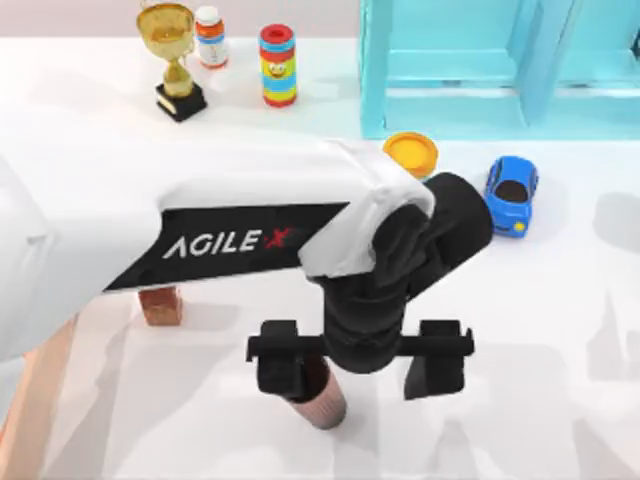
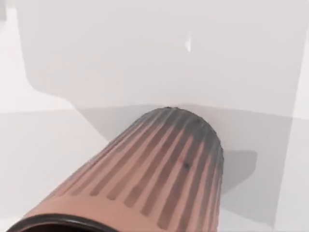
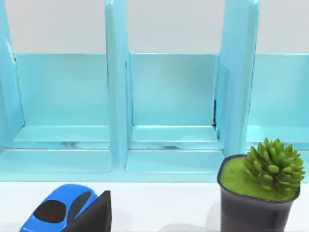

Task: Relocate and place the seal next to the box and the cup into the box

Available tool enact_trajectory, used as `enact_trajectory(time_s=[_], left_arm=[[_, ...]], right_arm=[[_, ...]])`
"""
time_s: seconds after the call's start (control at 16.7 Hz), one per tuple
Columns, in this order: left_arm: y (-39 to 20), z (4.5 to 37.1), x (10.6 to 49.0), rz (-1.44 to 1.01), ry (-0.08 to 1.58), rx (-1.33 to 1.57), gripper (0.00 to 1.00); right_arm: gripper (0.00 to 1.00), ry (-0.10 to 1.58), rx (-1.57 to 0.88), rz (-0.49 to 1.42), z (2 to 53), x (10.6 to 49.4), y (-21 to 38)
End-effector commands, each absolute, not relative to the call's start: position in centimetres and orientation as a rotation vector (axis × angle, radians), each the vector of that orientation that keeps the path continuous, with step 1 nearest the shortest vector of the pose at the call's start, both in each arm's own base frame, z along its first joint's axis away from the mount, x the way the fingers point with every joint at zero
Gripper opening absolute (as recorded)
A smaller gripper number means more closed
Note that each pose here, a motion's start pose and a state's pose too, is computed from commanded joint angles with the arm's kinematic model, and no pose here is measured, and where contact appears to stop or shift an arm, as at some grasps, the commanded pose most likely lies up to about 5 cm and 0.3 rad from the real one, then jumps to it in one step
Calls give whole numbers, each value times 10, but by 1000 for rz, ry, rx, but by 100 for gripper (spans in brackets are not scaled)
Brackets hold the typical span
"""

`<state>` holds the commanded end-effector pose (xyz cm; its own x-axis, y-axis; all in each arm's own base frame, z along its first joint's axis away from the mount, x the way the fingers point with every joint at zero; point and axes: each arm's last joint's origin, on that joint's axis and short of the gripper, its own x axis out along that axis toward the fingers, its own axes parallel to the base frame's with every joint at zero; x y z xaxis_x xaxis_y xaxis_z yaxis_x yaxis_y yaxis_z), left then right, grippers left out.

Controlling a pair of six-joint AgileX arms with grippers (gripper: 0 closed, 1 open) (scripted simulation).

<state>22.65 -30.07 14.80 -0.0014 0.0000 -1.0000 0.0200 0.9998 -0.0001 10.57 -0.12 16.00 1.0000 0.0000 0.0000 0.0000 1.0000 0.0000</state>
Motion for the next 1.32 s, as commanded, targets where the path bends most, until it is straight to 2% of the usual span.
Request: enact_trajectory(time_s=[0.6,1.2,1.32], left_arm=[[-301,148,226,-16,1572,16,2],[-300,149,227,-17,1572,16,0],[-290,160,229,-22,1576,23,0]], right_arm=[[100,0,0,0,160,106,-1],[100,0,0,0,160,106,-1],[100,0,0,0,160,106,-1]])
